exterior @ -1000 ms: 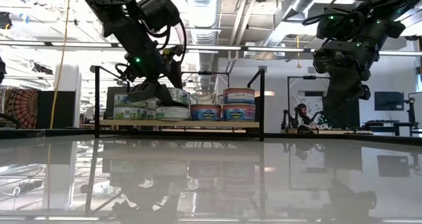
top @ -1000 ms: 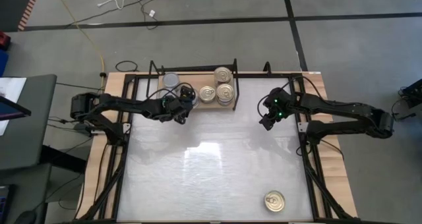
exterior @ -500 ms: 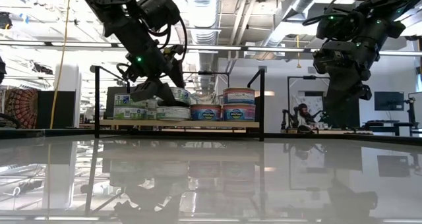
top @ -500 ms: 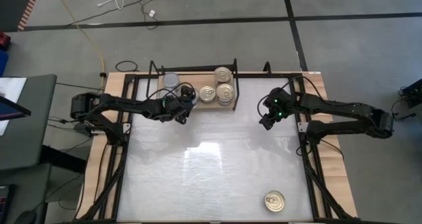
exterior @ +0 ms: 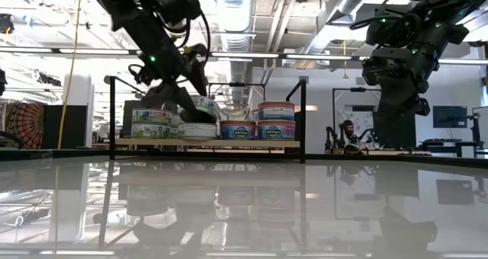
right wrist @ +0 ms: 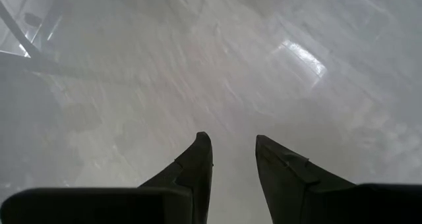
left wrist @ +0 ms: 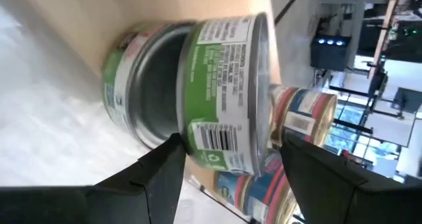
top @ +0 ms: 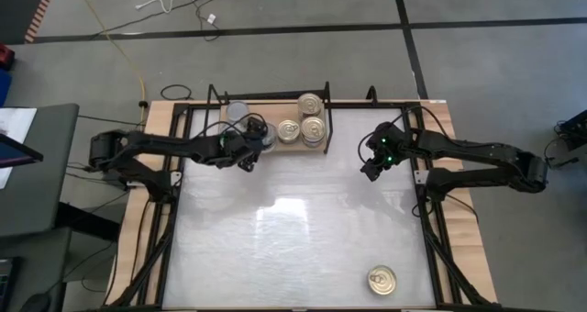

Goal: Stack canned seafood by type on shelf
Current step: Stack the green tuna can on top of the green tuna can on the shelf, then stack the blue tuna can on top of the blue tuna can on the shelf

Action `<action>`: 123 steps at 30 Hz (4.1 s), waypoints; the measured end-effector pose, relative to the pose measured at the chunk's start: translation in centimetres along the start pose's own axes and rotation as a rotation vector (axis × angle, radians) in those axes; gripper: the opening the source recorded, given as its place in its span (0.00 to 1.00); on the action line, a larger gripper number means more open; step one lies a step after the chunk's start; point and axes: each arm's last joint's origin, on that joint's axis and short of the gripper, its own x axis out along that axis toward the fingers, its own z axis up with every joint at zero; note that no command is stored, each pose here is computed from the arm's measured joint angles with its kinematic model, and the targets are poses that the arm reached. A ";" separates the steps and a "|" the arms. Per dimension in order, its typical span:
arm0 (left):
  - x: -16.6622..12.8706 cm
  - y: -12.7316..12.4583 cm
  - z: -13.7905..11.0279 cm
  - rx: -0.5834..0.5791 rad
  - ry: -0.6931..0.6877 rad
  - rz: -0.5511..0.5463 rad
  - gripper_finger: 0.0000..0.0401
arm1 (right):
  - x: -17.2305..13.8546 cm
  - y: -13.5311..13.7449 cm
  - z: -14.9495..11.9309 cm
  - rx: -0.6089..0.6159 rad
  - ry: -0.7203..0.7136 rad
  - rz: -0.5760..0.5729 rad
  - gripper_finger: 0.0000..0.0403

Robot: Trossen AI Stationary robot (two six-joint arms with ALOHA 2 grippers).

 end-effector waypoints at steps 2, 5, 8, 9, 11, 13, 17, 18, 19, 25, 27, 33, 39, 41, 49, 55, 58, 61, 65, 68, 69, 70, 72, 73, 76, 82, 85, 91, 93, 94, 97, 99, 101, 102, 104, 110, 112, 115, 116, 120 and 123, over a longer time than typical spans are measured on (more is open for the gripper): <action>-0.5 -0.2 0.3 0.019 -0.008 0.000 0.60 | 0.0 0.0 0.0 0.000 0.000 0.000 0.35; -1.0 -0.2 0.6 0.040 -0.014 0.025 0.60 | 0.0 0.0 0.0 -0.001 -0.001 0.000 0.35; -1.1 0.1 0.7 0.060 0.025 0.076 0.60 | 0.0 0.0 0.0 -0.005 -0.003 0.001 0.35; -1.1 0.1 0.7 0.062 0.035 0.089 0.60 | 0.0 0.0 0.0 -0.006 -0.004 0.001 0.35; -1.1 0.2 0.6 0.063 0.047 0.096 0.60 | 0.0 0.0 0.1 -0.006 -0.006 0.003 0.35; -1.2 0.2 0.5 0.069 0.051 0.096 0.60 | 0.0 0.0 0.1 -0.008 -0.011 0.005 0.35; -1.4 0.4 0.3 0.082 0.062 0.097 0.60 | 0.0 0.1 0.1 -0.009 -0.013 0.006 0.35; -1.4 0.4 0.2 0.086 0.067 0.100 0.60 | 0.0 0.1 0.2 -0.010 -0.017 0.008 0.35; -1.3 0.6 0.1 0.091 0.068 0.105 0.60 | 0.0 0.1 0.2 -0.011 -0.019 0.009 0.35; -0.1 1.6 -1.0 0.093 0.070 0.106 0.60 | 0.0 0.1 0.2 -0.009 -0.023 0.010 0.35; 0.4 2.1 -1.3 0.089 0.025 0.081 0.60 | 0.0 0.1 0.2 -0.007 -0.023 0.011 0.35; 0.9 2.8 -1.5 0.061 -0.048 0.052 0.60 | 0.0 0.1 0.1 -0.003 -0.012 0.006 0.35; 0.9 2.9 -1.2 0.048 -0.111 0.036 0.60 | 0.0 0.0 0.0 0.000 -0.002 0.001 0.35; 1.0 2.8 -1.1 0.044 -0.116 0.035 0.60 | 0.0 0.0 0.0 0.001 0.001 -0.001 0.35; 1.1 2.7 -0.9 0.059 -0.132 0.026 0.60 | 0.0 0.0 0.0 0.003 0.000 0.000 0.35; 1.1 2.8 -0.8 0.086 -0.155 0.022 0.60 | 0.0 0.0 0.0 0.024 0.001 0.000 0.35; 1.2 2.7 -0.6 0.097 -0.163 0.027 0.60 | 0.0 0.0 0.0 0.026 0.003 -0.001 0.35; 1.3 2.7 -0.5 0.116 -0.172 0.028 0.60 | 0.0 0.0 -0.1 0.027 0.007 -0.003 0.35; 1.3 2.4 -0.8 0.116 -0.150 0.002 0.60 | 0.0 0.1 -0.3 0.021 0.024 -0.005 0.35; 1.1 2.4 -1.1 0.149 -0.130 -0.011 0.60 | 0.1 0.3 -0.5 0.009 0.037 -0.001 0.35; 0.9 2.4 -1.3 0.157 -0.124 -0.014 0.60 | 0.1 0.4 -0.5 0.004 0.039 0.001 0.35; 0.8 2.4 -1.4 0.161 -0.117 -0.020 0.60 | 0.1 0.4 -0.6 0.000 0.042 0.002 0.35; 0.3 2.4 -1.7 0.179 -0.113 -0.036 0.60 | 0.2 0.6 -0.7 -0.008 0.046 0.006 0.35; 0.0 2.4 -1.8 0.189 -0.113 -0.045 0.60 | 0.2 0.7 -0.7 -0.012 0.049 0.008 0.35; -0.9 2.2 -2.2 0.207 -0.089 -0.067 0.60 | 0.2 0.8 -0.8 -0.022 0.054 0.012 0.35; -3.4 2.7 -4.2 0.371 0.015 -0.135 0.60 | 0.3 1.1 -1.0 -0.040 0.062 0.020 0.35; -4.6 3.2 -5.5 0.493 0.068 -0.182 0.60 | 0.3 1.3 -1.1 -0.047 0.066 0.024 0.35; -6.9 4.8 -7.2 0.830 0.177 -0.213 0.60 | 0.4 1.6 -1.2 -0.008 0.073 0.032 0.35; -7.5 5.4 -7.6 0.986 0.228 -0.222 0.59 | 0.4 1.9 -1.3 0.012 0.074 0.040 0.35; -7.7 5.6 -7.7 1.057 0.256 -0.226 0.59 | 0.4 2.0 -1.4 0.029 0.078 0.043 0.35; -8.5 6.3 -8.2 1.204 0.337 -0.246 0.58 | 0.5 2.7 -1.7 0.083 0.082 0.058 0.35; -9.0 6.8 -8.5 1.269 0.381 -0.258 0.58 | 0.6 3.2 -2.0 0.113 0.085 0.057 0.35; -9.5 7.3 -8.6 1.365 0.418 -0.265 0.58 | 0.7 3.7 -2.5 0.141 0.090 0.044 0.35; -9.8 7.6 -8.7 1.414 0.432 -0.269 0.57 | 0.7 4.0 -2.7 0.157 0.089 0.037 0.35; -10.3 8.2 -8.8 1.469 0.461 -0.270 0.57 | 0.8 4.5 -3.2 0.194 0.091 0.031 0.35; -11.8 9.0 -9.0 1.554 0.505 -0.302 0.57 | 0.8 6.1 -4.9 0.272 0.092 0.012 0.35; -12.2 9.1 -8.9 1.574 0.515 -0.310 0.57 | 0.7 6.6 -5.5 0.291 0.087 0.006 0.35; -12.6 9.3 -8.9 1.606 0.524 -0.319 0.57 | 0.6 7.2 -6.3 0.312 0.076 0.000 0.35; -12.7 9.4 -8.9 1.616 0.530 -0.320 0.57 | 0.6 7.4 -6.6 0.321 0.072 -0.002 0.35; -13.4 9.4 -8.8 1.596 0.556 -0.332 0.57 | 0.5 7.9 -7.3 0.377 0.072 0.001 0.35; -14.1 9.1 -8.5 1.602 0.569 -0.344 0.57 | 0.4 8.1 -7.6 0.388 0.065 0.002 0.35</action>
